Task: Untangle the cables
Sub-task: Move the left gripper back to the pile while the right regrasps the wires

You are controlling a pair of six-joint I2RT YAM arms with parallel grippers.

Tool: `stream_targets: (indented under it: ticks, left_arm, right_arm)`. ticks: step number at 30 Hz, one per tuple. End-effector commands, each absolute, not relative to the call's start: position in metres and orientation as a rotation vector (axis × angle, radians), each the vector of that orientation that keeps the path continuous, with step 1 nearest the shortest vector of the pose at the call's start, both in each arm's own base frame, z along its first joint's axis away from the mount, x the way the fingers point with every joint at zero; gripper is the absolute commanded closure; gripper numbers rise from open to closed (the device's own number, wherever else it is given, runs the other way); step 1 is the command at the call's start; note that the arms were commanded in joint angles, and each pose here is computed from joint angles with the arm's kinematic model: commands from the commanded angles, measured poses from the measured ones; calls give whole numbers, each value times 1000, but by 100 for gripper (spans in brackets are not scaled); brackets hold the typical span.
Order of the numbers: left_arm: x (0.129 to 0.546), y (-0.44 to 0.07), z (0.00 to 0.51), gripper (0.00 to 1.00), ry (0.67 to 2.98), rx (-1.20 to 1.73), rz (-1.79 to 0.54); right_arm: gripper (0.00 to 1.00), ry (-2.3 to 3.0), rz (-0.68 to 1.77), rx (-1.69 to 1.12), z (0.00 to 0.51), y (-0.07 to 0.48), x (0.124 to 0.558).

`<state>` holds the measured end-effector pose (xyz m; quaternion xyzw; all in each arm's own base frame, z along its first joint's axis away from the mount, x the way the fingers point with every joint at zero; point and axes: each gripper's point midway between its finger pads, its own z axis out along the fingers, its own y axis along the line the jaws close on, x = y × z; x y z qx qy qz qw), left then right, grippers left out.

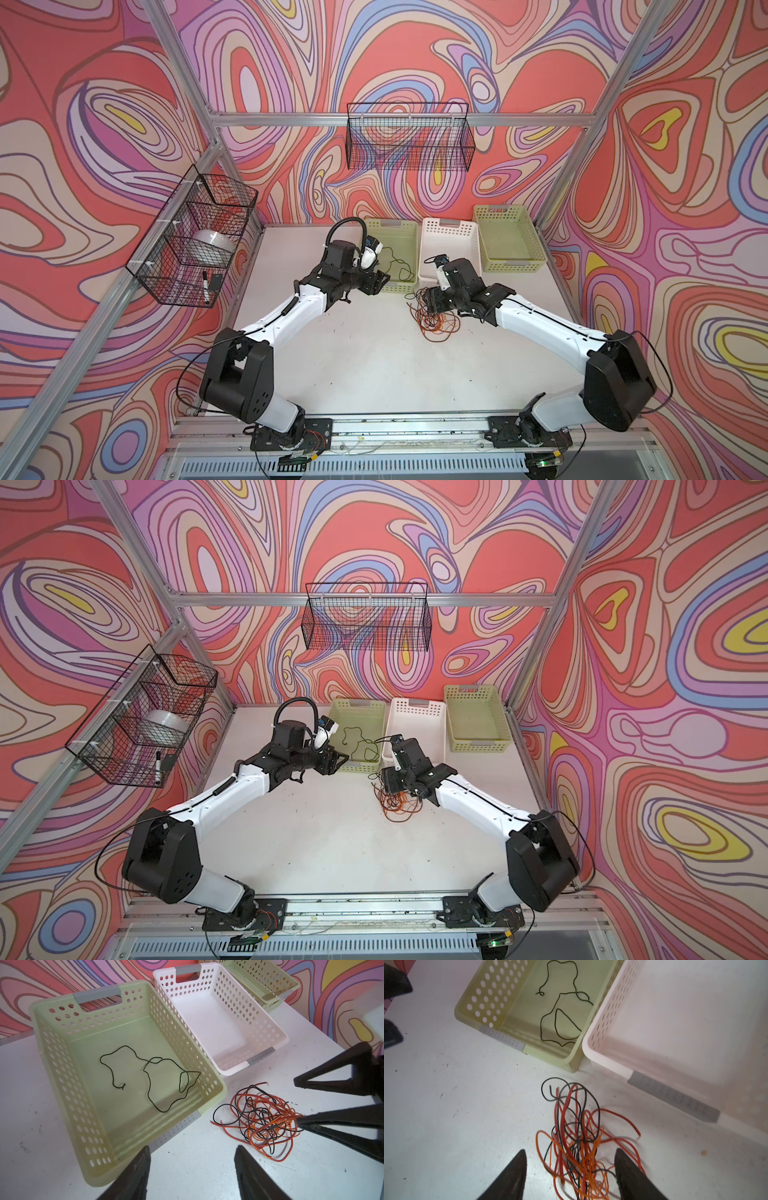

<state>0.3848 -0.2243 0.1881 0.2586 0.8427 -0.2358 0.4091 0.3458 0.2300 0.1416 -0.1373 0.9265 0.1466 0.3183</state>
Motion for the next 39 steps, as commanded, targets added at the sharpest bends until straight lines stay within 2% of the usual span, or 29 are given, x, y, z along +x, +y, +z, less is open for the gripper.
stream_targets:
  ticks: [1,7,10,12,15,19,26,39]
  left_arm:
    - [381,-229,202,34,2070,647,-589]
    - [369,-234,196,38,2073,628,-631]
    - [365,-240,192,40,2079,622,-653]
    - [363,-246,188,40,2083,618,-682]
    - [361,-256,183,42,2083,601,-742]
    - [359,-271,175,44,2083,581,-833]
    - [353,-299,164,46,2064,587,-962]
    - [356,-324,156,55,2049,563,-1048]
  right_arm:
    - [32,2531,345,-383,114,234,348]
    - [39,2563,392,-403,87,242,344]
    - [56,2547,457,-451,80,247,337]
    - [72,2525,490,-468,80,249,333]
    - [85,2492,522,-491,82,250,328]
    - [90,2478,536,-507,82,248,322]
    - [94,2382,601,-518,100,251,317]
    - [96,2325,670,-572,110,261,315]
